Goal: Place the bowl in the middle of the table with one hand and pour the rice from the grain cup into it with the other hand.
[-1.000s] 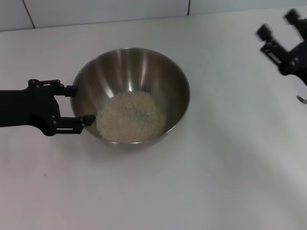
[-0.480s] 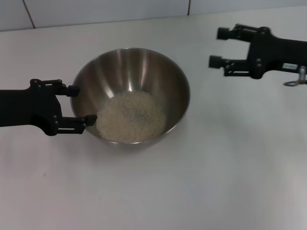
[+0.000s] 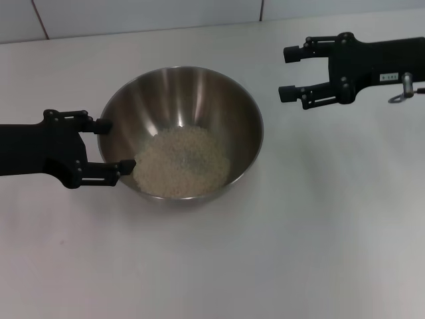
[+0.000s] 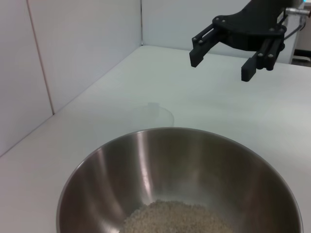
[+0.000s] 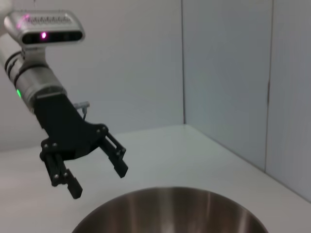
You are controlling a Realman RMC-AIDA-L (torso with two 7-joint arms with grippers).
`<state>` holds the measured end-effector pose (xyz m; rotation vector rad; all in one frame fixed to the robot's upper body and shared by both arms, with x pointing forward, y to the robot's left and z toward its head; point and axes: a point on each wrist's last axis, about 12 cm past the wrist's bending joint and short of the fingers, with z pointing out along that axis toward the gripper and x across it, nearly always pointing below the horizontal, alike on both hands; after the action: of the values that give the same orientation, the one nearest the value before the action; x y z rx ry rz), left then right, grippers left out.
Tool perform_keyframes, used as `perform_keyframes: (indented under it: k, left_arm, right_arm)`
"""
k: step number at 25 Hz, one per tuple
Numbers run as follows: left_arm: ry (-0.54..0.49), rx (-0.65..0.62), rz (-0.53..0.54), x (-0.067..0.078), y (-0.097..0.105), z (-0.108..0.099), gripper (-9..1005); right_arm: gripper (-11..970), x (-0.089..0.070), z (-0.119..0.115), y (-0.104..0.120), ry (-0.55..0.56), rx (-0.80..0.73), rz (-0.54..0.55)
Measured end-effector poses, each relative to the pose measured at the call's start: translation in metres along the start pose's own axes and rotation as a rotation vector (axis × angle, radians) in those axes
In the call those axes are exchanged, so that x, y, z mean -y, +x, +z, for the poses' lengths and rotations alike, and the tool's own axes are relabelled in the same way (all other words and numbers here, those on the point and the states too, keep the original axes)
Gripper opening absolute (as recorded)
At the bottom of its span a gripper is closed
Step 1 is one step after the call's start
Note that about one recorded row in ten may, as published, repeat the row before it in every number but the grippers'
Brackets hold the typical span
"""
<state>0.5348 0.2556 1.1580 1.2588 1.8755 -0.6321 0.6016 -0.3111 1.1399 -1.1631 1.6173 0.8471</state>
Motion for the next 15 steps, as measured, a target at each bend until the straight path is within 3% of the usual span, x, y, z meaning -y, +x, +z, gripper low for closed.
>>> perform_keyframes:
  k: [8, 15]
  left_arm:
    - [0.002, -0.001, 0.001, 0.0, -0.001, 0.0, 802]
    - [0.003, 0.004, 0.011, -0.001, -0.005, 0.001, 802]
  right_arm:
    - [804, 0.003, -0.003, -0.018, -0.027, -0.062, -0.02]
    - [804, -0.013, 0.004, -0.028, 0.001, -0.144, -0.124]
